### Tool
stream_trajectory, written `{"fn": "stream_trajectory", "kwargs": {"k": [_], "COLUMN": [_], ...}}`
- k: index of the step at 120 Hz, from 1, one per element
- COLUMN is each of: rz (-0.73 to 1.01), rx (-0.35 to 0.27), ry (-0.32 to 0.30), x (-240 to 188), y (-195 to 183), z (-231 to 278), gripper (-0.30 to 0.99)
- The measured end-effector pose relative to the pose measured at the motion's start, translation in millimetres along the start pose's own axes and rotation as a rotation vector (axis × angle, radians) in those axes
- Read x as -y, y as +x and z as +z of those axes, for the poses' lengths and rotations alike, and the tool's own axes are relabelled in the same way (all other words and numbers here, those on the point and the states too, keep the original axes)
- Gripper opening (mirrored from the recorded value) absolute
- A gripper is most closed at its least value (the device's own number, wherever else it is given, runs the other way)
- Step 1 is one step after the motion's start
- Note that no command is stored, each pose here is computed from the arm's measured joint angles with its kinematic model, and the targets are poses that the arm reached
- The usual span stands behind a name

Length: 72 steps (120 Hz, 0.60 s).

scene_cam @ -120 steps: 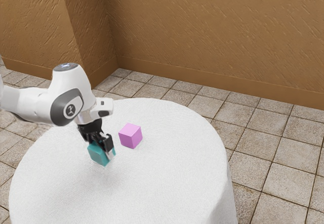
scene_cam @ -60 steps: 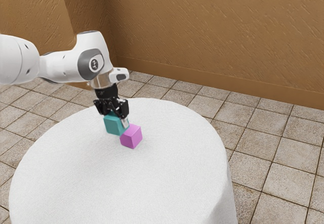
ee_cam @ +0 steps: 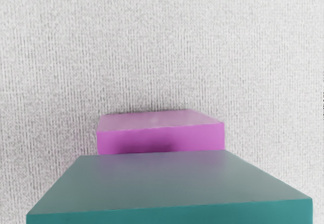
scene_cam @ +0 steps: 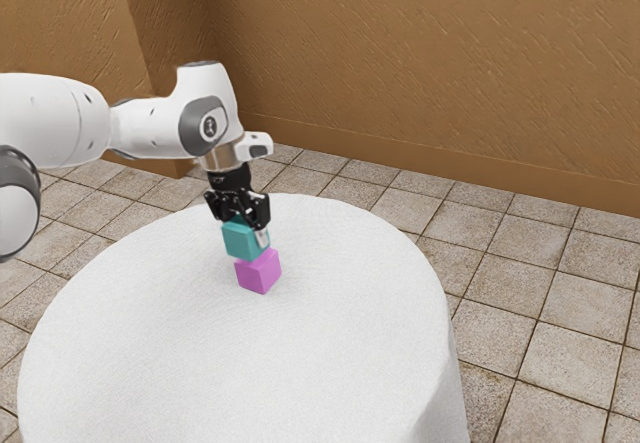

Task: Pick up the blue block with one arm, and put the blue block on the pink block with one arm

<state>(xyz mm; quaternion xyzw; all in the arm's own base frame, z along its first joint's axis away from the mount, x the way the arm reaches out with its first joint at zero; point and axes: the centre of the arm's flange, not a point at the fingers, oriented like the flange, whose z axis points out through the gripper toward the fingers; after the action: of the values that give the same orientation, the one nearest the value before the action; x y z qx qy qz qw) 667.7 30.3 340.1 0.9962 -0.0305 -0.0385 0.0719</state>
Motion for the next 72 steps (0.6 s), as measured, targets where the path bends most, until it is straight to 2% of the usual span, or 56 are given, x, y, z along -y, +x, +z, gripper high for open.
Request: {"fn": "stream_trajectory", "kwargs": {"k": [72], "rz": [0.101], "rx": [0.010], "ry": [-0.021], "x": [-9], "y": [-4], "z": [10], "gripper": [0.33]}}
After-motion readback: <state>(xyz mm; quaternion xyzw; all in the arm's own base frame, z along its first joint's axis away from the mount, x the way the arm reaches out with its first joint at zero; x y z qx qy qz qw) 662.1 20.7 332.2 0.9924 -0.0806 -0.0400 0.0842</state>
